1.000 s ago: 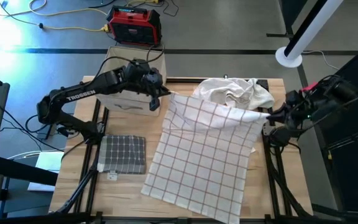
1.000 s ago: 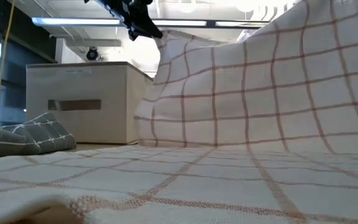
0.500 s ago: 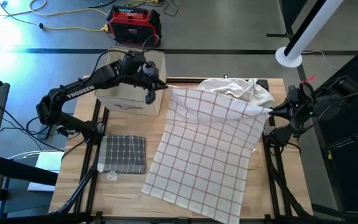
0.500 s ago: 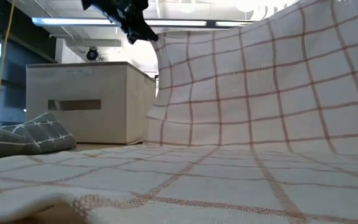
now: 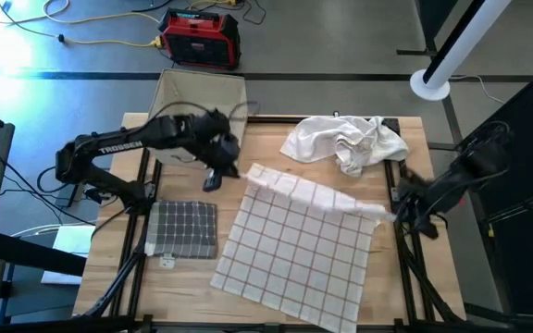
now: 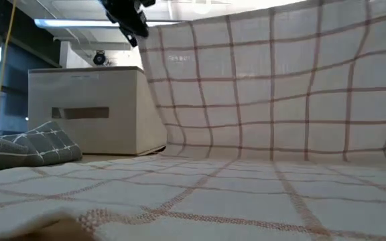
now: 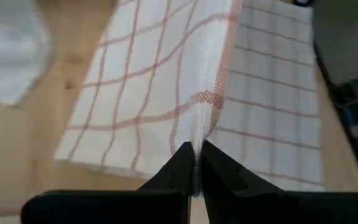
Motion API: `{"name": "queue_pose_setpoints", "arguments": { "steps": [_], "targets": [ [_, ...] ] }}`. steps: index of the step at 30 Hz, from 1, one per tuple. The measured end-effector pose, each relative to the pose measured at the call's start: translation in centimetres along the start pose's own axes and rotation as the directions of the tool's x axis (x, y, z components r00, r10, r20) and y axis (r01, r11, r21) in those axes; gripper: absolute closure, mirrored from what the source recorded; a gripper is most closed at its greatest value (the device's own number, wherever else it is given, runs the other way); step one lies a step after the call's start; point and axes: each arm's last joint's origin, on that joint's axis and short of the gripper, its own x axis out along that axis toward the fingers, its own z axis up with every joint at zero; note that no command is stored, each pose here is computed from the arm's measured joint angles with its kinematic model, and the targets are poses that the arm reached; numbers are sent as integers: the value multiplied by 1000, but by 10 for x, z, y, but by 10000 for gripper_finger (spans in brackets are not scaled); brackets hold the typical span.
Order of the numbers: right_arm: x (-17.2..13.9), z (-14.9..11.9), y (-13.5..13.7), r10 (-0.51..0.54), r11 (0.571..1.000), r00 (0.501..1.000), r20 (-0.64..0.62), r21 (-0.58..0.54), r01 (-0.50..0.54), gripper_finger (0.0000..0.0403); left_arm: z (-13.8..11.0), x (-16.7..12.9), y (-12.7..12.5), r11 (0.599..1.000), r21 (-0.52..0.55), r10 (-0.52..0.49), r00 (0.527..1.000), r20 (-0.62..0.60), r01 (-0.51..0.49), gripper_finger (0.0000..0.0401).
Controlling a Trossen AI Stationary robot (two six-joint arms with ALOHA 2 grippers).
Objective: Fold towel
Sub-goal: Fold the bottom white towel
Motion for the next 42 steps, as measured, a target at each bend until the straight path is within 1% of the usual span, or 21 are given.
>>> {"name": "queue_pose_setpoints", "arguments": {
  "steps": [4, 7, 10, 12, 15, 19, 22, 26, 28, 32, 35, 39, 42],
  "targets": [
    [30, 4, 11, 104, 995, 993, -50, 1, -104, 394, 4, 14, -33, 996, 18, -85, 996, -38, 86, 391],
    [47, 5, 20, 150, 989, 984, -91, -2, -151, 394, 5, 22, -55, 990, 11, -137, 988, -69, 138, 391],
    [63, 3, 33, 195, 980, 972, -134, -22, -200, 394, 3, 29, -74, 985, -9, -174, 978, -114, 174, 391],
    [73, 1, 43, 224, 972, 962, -159, -36, -232, 394, 2, 34, -84, 983, -21, -181, 974, -138, 180, 391],
    [89, -4, 55, 212, 970, 955, -207, -74, -231, 394, 0, 46, -99, 984, -20, -177, 968, -180, 176, 391],
    [114, -9, 67, 156, 970, 952, -262, -140, -198, 394, -4, 75, -115, 980, 2, -191, 946, -263, 198, 391],
    [137, -9, 76, 144, 959, 949, -280, -197, -204, 394, -10, 96, -125, 976, 8, -202, 919, -339, 218, 391],
    [169, -8, 91, 190, 931, 925, -330, -237, -276, 394, -22, 115, -132, 975, -1, -198, 870, -451, 221, 391],
    [185, -9, 96, 210, 919, 910, -358, -246, -309, 394, -26, 120, -136, 975, 0, -196, 853, -484, 223, 391],
    [214, -15, 104, 222, 900, 889, -401, -267, -345, 394, -32, 124, -142, 966, 12, -212, 817, -536, 259, 391],
    [233, -19, 108, 230, 883, 885, -404, -295, -364, 394, -34, 125, -143, 958, -10, -244, 791, -561, 288, 391],
    [256, -20, 113, 266, 865, 883, -388, -309, -396, 394, -36, 125, -148, 951, -11, -261, 780, -569, 310, 391],
    [265, -19, 119, 316, 845, 877, -362, -313, -434, 394, -37, 125, -155, 935, -12, -300, 769, -565, 356, 391]
  ]
}}
